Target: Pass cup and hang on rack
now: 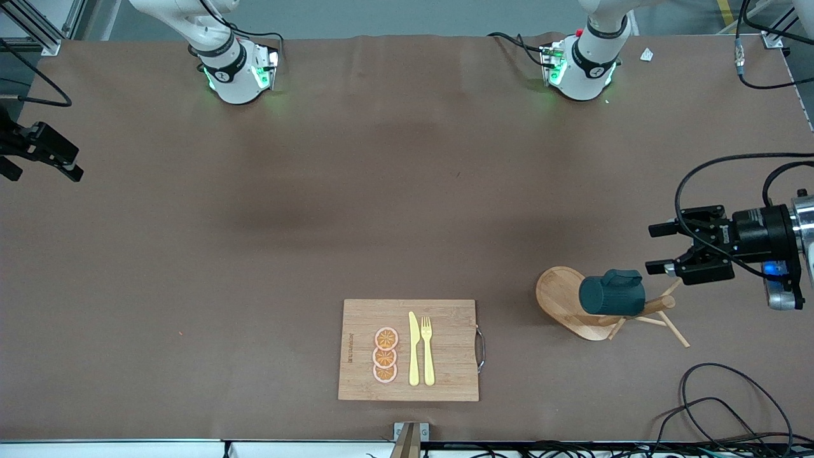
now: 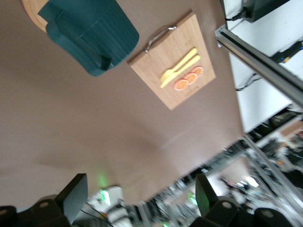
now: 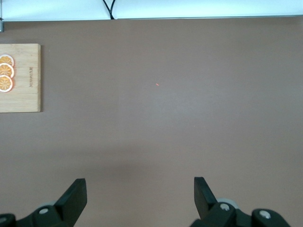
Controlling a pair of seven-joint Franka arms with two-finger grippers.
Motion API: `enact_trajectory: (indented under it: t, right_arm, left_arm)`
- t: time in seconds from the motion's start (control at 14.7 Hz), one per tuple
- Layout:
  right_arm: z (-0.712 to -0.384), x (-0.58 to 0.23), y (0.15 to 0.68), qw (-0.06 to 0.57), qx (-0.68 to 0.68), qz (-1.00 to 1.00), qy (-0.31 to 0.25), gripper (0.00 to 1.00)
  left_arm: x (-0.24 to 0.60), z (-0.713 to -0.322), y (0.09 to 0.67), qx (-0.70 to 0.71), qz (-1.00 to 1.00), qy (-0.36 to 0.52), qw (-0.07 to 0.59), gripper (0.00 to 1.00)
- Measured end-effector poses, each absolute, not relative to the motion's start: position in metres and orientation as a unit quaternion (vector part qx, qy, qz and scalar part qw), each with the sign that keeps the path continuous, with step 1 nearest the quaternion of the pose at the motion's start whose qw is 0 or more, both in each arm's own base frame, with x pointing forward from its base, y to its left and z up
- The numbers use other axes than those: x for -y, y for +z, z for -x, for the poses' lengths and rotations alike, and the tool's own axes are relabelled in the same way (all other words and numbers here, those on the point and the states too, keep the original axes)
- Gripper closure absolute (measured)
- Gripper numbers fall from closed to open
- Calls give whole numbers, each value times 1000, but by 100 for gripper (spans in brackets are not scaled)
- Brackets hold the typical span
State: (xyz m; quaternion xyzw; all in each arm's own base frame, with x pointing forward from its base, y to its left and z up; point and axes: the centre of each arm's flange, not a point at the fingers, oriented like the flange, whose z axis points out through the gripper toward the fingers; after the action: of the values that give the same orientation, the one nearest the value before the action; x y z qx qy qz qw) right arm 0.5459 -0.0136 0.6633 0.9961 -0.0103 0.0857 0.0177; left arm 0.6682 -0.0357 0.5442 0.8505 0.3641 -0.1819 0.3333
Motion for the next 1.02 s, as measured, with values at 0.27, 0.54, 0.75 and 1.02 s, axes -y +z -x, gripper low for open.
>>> enact_trajectory:
  t: [0.27,0.54,0.75,1.02]
  right_arm:
    - [-548,2,666,37,-6,-994,99,0]
    - [-548,3,658,38,-5,-996,78,0]
    - [-550,12,634,39,3,-999,28,0]
    - [-557,26,614,36,17,-999,0,0]
  left_arm:
    - [63,-649,575,-276,-931,-97,219,0]
    - [90,-629,609,-151,-982,-15,110,0]
    - [84,-618,631,-80,-994,19,66,0]
    - [63,-602,657,-10,-999,44,21,0]
